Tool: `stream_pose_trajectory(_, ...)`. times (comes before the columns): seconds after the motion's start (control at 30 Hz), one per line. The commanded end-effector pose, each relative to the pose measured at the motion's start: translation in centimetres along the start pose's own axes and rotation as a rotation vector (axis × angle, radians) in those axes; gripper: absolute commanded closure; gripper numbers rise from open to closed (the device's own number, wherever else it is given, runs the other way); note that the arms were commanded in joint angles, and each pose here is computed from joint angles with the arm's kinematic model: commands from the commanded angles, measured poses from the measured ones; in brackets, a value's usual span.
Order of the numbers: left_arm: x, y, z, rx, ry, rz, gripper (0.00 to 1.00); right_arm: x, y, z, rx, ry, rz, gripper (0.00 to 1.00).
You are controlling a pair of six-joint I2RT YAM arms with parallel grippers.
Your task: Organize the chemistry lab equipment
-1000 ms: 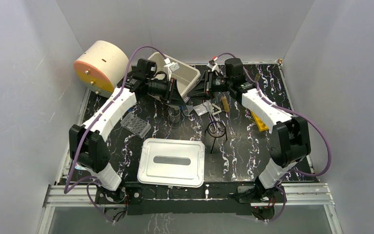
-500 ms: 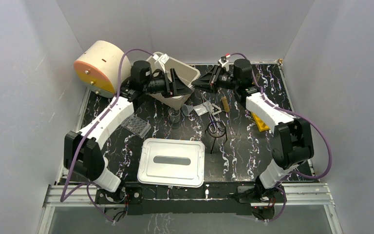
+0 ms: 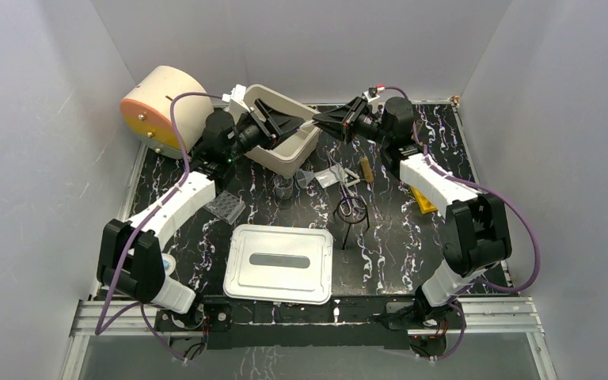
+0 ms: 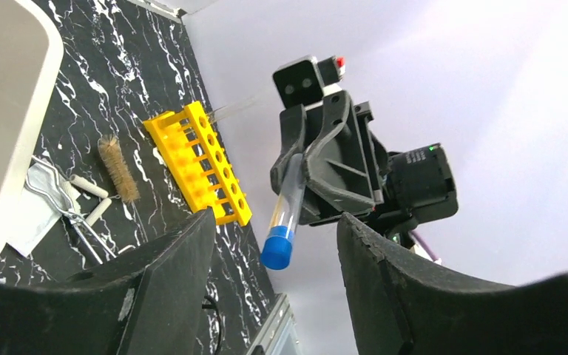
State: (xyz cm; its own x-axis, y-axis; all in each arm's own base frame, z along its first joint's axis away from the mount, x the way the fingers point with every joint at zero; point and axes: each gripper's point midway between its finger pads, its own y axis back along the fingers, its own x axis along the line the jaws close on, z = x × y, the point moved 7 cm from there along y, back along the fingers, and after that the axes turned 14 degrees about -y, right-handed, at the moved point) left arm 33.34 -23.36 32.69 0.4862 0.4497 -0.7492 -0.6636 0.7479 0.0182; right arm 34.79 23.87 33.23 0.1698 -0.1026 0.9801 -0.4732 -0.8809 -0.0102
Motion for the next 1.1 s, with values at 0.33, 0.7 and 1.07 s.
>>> stream_pose_trajectory(0.33,-2.1,0.6,1.6,-0.118,0.008,-0.091,0.65,1.2,0.8,-0.1,-0.103,-0.078,0.059,0.79)
stream_pose_trajectory(0.7,-2.0,-0.2,0.9,-0.078,-0.039,-0.108,0.75,1.2,1.0,-0.3,-0.106,-0.081,0.050,0.79)
stream_pose_trajectory(1.07,-2.5,-0.6,1.3,-0.073,-0.054,-0.129,0.82,1.3,1.2,-0.6,-0.097,-0.065,0.039,0.79)
